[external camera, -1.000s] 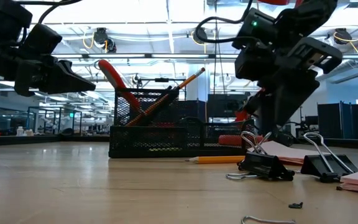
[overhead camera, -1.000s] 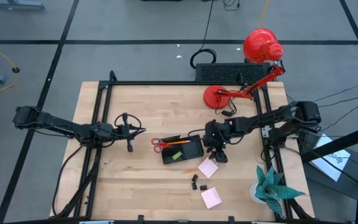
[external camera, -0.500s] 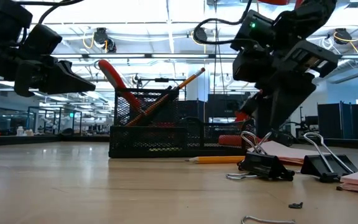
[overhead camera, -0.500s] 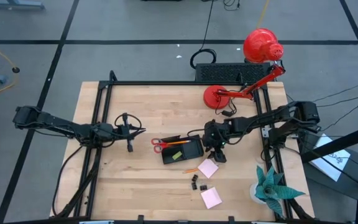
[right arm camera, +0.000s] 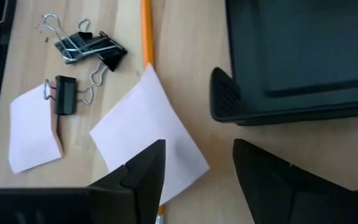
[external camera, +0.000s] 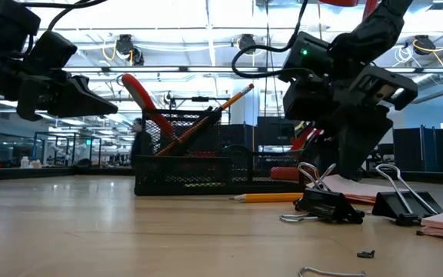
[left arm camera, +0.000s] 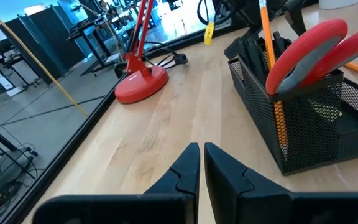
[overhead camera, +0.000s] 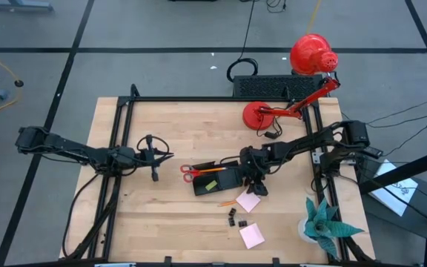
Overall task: Pick and place office supplies into organizer
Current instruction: Put the top sticky note into the right compartment of the desk organizer
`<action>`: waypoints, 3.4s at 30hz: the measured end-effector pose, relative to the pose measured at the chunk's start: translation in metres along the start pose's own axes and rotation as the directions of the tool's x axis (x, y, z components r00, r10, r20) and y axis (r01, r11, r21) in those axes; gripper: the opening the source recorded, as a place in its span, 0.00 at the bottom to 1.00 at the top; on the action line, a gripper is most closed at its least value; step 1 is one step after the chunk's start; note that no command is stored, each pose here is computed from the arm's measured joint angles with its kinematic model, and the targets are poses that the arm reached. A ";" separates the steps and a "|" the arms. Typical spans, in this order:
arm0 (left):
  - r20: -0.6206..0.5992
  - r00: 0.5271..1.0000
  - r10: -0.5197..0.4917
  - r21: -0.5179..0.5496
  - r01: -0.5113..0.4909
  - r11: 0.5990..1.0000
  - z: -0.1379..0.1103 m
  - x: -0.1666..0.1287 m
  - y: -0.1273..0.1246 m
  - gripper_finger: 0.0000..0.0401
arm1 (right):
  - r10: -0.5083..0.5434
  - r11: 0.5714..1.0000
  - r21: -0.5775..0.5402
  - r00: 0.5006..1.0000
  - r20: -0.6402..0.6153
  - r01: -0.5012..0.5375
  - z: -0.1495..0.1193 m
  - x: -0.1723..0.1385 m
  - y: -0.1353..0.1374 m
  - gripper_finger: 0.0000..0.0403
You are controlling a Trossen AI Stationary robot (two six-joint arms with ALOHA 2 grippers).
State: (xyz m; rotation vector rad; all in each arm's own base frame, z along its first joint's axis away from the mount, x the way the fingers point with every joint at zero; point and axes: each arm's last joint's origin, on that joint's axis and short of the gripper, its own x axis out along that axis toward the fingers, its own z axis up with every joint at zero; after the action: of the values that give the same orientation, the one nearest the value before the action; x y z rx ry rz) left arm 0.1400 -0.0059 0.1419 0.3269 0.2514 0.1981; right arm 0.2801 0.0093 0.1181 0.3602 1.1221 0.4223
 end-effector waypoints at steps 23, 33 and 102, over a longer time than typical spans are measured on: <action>0.000 1.000 0.000 -0.003 0.000 1.000 0.000 0.000 0.000 0.08 | 0.019 1.000 -0.014 1.000 -0.005 -0.019 -0.001 0.000 0.001 0.03; 0.000 1.000 0.000 -0.018 0.000 1.000 0.000 0.000 0.000 0.08 | 0.040 0.999 0.007 0.997 0.062 -0.040 0.006 -0.007 0.012 0.01; 0.002 1.000 0.000 -0.003 0.000 1.000 0.000 0.000 0.000 0.08 | -0.235 0.959 -0.086 0.925 0.297 0.271 0.023 -0.048 -0.011 0.01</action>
State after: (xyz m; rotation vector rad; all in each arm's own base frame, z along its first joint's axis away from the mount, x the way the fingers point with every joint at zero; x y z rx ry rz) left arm 0.1401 -0.0059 0.1421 0.3245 0.2493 0.1984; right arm 0.2852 -0.0260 0.1597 0.1537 0.8412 0.2015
